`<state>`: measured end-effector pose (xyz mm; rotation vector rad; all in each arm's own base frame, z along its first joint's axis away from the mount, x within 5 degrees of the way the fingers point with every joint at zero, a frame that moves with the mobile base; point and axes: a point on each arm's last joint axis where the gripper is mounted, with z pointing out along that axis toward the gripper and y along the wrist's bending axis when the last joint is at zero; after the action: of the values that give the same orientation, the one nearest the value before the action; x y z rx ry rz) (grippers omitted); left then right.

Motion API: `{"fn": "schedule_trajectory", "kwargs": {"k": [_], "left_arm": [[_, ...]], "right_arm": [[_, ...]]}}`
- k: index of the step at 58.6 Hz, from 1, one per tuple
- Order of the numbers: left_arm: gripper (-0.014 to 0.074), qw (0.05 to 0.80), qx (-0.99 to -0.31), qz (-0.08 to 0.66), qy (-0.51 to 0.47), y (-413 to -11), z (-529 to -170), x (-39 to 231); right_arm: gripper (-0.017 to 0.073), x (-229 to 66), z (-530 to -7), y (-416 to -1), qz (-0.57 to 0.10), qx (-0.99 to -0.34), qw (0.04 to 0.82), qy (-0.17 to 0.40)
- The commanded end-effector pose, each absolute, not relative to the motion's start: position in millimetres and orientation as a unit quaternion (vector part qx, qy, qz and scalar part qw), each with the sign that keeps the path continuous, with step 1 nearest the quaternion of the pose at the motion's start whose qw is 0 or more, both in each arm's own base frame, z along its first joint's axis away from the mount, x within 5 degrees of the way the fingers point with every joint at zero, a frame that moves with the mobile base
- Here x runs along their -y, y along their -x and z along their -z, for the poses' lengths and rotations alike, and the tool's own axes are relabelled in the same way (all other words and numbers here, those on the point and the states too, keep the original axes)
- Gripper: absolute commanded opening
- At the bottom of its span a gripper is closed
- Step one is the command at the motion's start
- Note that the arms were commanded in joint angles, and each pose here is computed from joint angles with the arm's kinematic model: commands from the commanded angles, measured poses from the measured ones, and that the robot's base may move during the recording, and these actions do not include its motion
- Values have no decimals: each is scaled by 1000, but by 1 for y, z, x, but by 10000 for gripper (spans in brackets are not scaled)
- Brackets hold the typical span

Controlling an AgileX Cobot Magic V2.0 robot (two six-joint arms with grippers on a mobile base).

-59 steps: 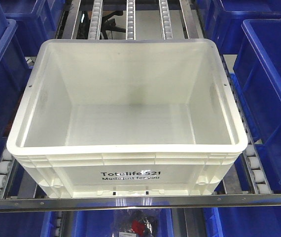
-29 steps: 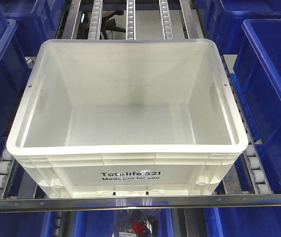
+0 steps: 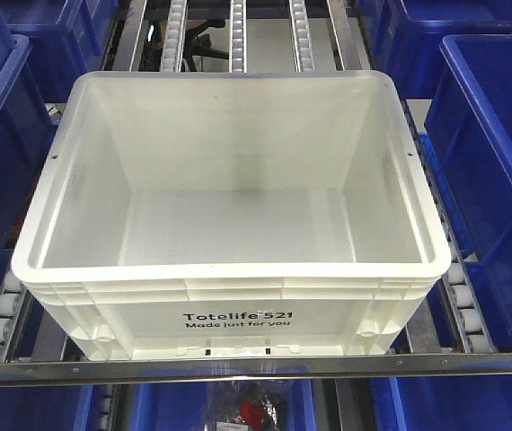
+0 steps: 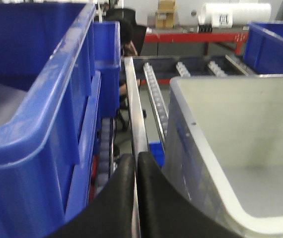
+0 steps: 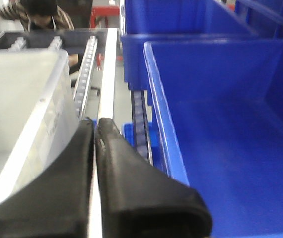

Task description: Move bin from left to right shelf

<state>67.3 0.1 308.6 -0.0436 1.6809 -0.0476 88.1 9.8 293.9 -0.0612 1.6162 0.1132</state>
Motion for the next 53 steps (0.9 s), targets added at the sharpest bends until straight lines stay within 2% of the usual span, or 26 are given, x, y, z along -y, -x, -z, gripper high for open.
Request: {"fn": "schedule_trajectory", "kwargs": {"k": [1, 26, 34, 44, 53], "left_arm": [[-6, 681, -732, 24, 22, -71, -323, 0], [-3, 680, -732, 24, 21, -72, -322, 0], [29, 674, -738, 23, 22, -71, -321, 0], [176, 672, -740, 21, 20, -71, -320, 0], [405, 674, -738, 22, 20, -71, -321, 0]], "right_arm": [[-8, -11, -310, -91, -51, -695, 716, 30], [6, -11, -311, -92, -49, -692, 720, 32], [62, -11, -311, -92, -49, -692, 720, 32], [194, -11, -311, -92, -49, -692, 720, 33], [360, -11, -311, -92, -49, -692, 719, 32]]}}
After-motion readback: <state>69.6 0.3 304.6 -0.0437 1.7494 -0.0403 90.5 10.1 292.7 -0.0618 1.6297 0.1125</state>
